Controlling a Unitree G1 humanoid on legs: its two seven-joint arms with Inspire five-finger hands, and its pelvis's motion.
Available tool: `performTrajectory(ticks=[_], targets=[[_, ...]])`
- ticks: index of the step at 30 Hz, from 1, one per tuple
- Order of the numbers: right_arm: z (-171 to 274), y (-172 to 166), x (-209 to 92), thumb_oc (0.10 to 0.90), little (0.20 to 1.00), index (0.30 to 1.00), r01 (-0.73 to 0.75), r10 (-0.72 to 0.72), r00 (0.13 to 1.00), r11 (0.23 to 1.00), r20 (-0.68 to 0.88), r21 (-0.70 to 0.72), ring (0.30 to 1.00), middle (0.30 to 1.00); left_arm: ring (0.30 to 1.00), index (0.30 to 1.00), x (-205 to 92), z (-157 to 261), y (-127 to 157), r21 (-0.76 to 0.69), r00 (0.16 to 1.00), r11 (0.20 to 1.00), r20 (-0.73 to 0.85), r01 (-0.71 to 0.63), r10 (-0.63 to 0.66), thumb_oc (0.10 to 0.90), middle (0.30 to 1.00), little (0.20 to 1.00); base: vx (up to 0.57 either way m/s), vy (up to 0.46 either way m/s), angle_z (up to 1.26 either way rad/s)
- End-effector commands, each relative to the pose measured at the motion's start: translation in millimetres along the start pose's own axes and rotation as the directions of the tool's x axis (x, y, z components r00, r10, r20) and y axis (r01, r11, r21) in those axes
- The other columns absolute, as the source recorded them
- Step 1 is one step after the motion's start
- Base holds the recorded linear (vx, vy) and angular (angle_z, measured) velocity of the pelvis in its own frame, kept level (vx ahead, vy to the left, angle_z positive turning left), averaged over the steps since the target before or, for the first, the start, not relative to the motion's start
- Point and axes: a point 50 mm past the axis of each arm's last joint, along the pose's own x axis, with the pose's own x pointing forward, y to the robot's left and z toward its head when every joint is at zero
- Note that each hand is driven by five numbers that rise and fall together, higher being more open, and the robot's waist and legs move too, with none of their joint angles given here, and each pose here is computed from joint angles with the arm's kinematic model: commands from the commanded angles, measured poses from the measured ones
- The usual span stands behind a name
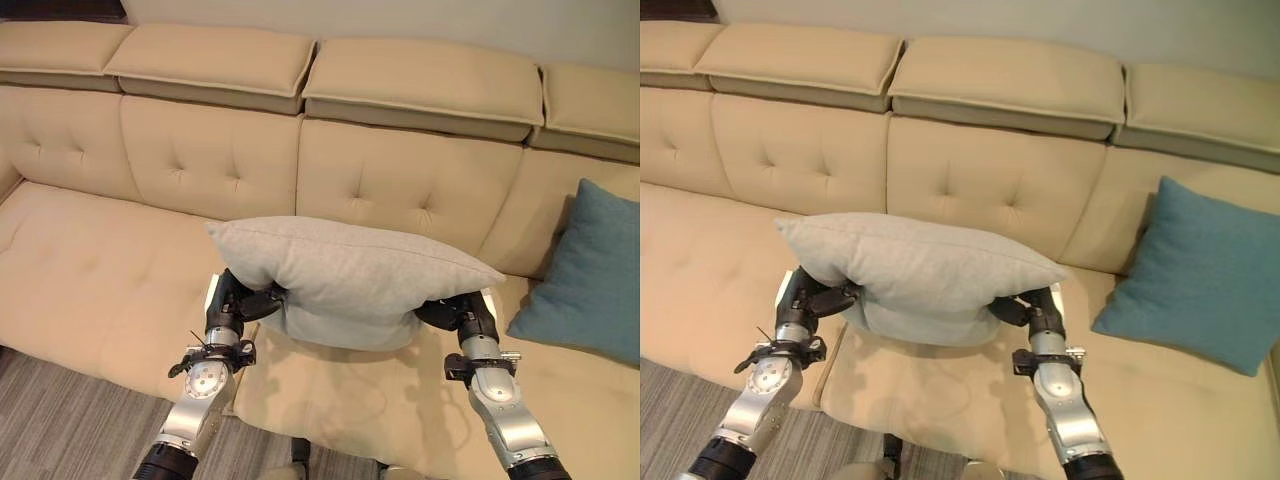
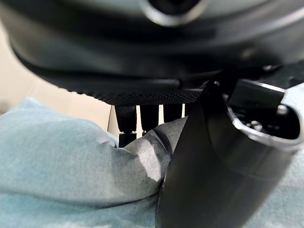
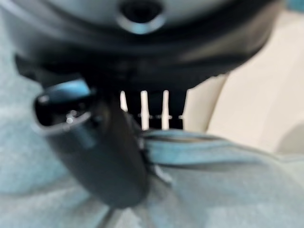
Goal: Pick up all the scattered cushions and arrange them neatly on the sofa.
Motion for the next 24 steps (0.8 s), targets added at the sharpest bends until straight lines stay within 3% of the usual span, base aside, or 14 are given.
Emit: performTrajectory(ticks=[1,10,17,24], targets=[[82,31,20,0.4,0.3,0.3,-0.116,0.088,0.913,0.992,0.4,0.049,0.3,0.3,0.3,0.3,13,84,-65,-0.061,0.873,0.955,0.425,0.291,-0.239,0.4,0.3,0.3,-0.09,0.006,-0.11],[143,55,54,0.4,0.3,0.3,-0.105,0.038,0.833,0.99,0.551,0.091,0.3,0.3,0.3,0.3,52,120,-77,-0.071,0.85,0.975,0.506,0.213,-0.149,0.4,0.3,0.3,-0.14,-0.039,-0.13],[222,62,80,0.4,0.3,0.3,-0.044,-0.032,0.711,0.995,0.702,0.09,0.3,0.3,0.3,0.3,93,198,-83,0.023,0.756,0.993,0.646,0.118,-0.104,0.4,0.3,0.3,-0.02,-0.015,-0.04],[266,62,83,0.4,0.3,0.3,-0.01,-0.068,0.623,0.995,0.779,0.096,0.3,0.3,0.3,0.3,98,247,-85,0.074,0.665,0.996,0.741,0.057,-0.093,0.4,0.3,0.3,0.01,-0.004,0.0]])
